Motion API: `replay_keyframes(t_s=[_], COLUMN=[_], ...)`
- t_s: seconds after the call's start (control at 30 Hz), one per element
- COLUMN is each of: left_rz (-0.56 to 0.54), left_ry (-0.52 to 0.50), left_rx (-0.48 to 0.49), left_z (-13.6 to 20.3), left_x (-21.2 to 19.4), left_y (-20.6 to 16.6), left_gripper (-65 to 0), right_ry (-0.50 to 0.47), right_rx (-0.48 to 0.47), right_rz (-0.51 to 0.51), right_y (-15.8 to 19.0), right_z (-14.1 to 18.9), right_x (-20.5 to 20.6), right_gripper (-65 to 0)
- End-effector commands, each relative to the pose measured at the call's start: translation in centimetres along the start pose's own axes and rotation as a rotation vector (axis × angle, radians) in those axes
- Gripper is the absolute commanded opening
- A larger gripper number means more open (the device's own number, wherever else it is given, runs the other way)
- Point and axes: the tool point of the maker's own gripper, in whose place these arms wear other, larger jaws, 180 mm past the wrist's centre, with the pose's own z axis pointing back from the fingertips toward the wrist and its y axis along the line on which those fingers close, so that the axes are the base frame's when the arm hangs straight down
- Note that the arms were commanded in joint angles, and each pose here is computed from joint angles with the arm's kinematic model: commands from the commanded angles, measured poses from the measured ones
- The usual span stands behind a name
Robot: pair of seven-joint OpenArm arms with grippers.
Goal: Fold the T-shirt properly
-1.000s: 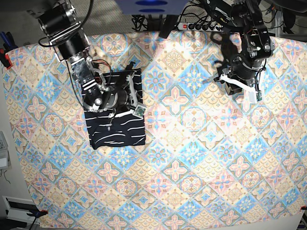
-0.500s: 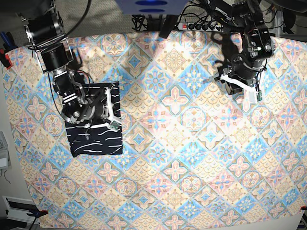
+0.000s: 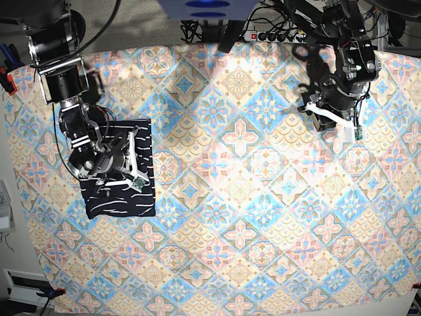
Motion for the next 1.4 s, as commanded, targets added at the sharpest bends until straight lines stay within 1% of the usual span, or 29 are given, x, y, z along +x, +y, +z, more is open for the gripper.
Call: replay_keyframes(t_s=[0.0, 0.1, 0.17, 0.23, 0.3, 0.4, 0.5, 0.53, 0.6, 0.67, 0.8, 0.87, 1.0, 1.17, 1.27, 1.37], left_rz=[-0.014, -0.015, -0.015, -0.013, -0.015, -0.021, -0.083, -0.102, -0.108, -0.131, -0.102, -0.076, -0.016, 0.010, 0.015, 0.015], left_ry=[-0.043, -0.043, -0.039, -0.009, 0.013, 0.056, 0.129, 0.134, 0.163, 0.190, 0.260, 0.293, 0.368, 0.457, 0.509, 0.545], left_rx=[-0.009, -0.007, -0.007, -0.007, -0.009, -0.008, -0.001, -0.007, -0.022, -0.025, -0.056, -0.067, -0.099, -0.091, -0.077, -0.062], left_z=[0.3, 0.4, 0.3, 0.3, 0.3, 0.5, 1.4, 1.7, 2.4, 3.1, 4.5, 5.3, 7.1, 9.2, 10.5, 11.4], left_x=[1.2, 1.3, 1.2, 0.7, 0.4, -0.4, -1.7, -1.9, -3.1, -3.8, -6.3, -7.5, -10.4, -13.6, -15.3, -16.5], left_y=[-0.2, -0.1, -0.1, -0.1, -0.1, -0.1, 0.7, 0.8, 0.9, 1.7, 2.0, 2.3, 2.2, 2.7, 3.2, 3.6], left_gripper=[-51.5, -51.5, -51.5, -51.5, -51.5, -51.5, -51.5, -51.5, -51.6, -53.3, -55.5, -55.5, -55.6, -55.6, -55.6, -55.6], right_ry=[-0.048, -0.082, -0.083, -0.108, -0.126, -0.088, -0.034, -0.012, 0.019, 0.060, 0.147, 0.189, 0.264, 0.336, 0.388, 0.423], right_rx=[-0.038, -0.076, -0.090, -0.094, -0.103, -0.118, -0.127, -0.134, -0.133, -0.142, -0.148, -0.131, -0.066, -0.001, 0.014, 0.003], right_rz=[0.004, 0.033, 0.043, 0.044, 0.021, -0.033, -0.102, -0.126, -0.181, -0.259, -0.376, -0.393, -0.406, -0.416, -0.446, -0.516], right_y=[-1.0, 0.4, 1.6, 3.2, 4.3, 5.3, 6.5, 6.7, 7.6, 8.4, 10.5, 11.8, 15.4, 18.8, 20.4, 21.5], right_z=[1.4, 3.6, 4.8, 5.8, 6.9, 8.0, 9.1, 9.5, 10.0, 10.5, 11.8, 12.3, 13.2, 14.3, 15.6, 16.5], right_x=[1.1, 1.9, 1.8, 2.2, 2.0, -0.7, -4.4, -5.7, -7.8, -10.3, -14.8, -16.5, -19.1, -21.3, -23.2, -24.6], right_gripper=[-59.9, -59.9, -59.9, -59.9, -59.9, -59.9, -59.9, -59.9, -59.9, -60.1, -65.0, -65.0, -65.0, -65.0, -65.0, -65.0])
